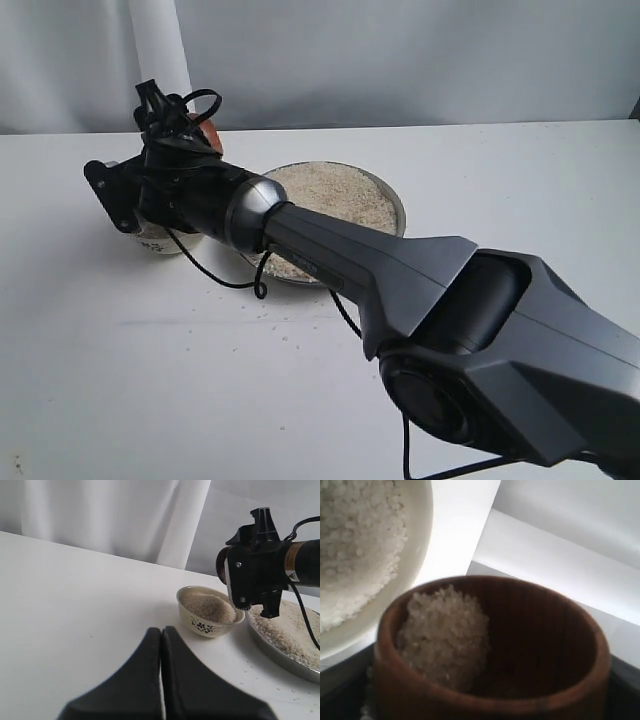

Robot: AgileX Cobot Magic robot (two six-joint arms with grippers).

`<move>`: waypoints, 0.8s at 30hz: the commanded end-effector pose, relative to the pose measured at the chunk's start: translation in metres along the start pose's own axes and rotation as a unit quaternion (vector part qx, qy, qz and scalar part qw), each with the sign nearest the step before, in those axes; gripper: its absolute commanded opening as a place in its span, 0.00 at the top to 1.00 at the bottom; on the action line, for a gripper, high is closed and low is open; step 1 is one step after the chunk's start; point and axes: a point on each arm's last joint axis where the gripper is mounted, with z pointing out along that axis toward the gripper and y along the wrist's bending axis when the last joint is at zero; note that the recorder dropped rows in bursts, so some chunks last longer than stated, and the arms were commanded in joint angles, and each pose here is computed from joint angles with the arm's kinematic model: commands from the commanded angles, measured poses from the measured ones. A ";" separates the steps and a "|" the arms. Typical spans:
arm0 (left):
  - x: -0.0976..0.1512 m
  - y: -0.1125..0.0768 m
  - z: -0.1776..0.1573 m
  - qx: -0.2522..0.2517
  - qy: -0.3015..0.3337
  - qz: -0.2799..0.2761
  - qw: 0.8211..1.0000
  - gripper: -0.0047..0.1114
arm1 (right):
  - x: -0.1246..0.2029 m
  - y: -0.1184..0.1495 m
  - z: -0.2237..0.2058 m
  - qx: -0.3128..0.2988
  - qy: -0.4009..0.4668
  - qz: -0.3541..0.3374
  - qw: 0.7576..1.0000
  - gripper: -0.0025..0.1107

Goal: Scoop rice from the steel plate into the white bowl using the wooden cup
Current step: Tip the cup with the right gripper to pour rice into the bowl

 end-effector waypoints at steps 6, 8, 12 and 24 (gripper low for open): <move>-0.001 -0.001 0.000 0.004 -0.003 -0.003 1.000 0.96 | -0.002 -0.011 -0.005 0.033 -0.012 -0.089 0.995 0.98; -0.001 -0.001 0.000 0.004 -0.003 -0.003 1.000 0.96 | -0.001 -0.012 -0.005 0.039 -0.009 -0.099 0.994 0.98; -0.001 -0.001 0.000 0.004 -0.003 -0.003 1.000 0.96 | 0.000 -0.015 -0.005 0.052 -0.002 -0.119 0.992 0.98; -0.001 -0.001 0.000 0.004 -0.003 -0.003 1.000 0.96 | -0.003 -0.022 -0.006 0.096 -0.009 -0.164 0.982 0.98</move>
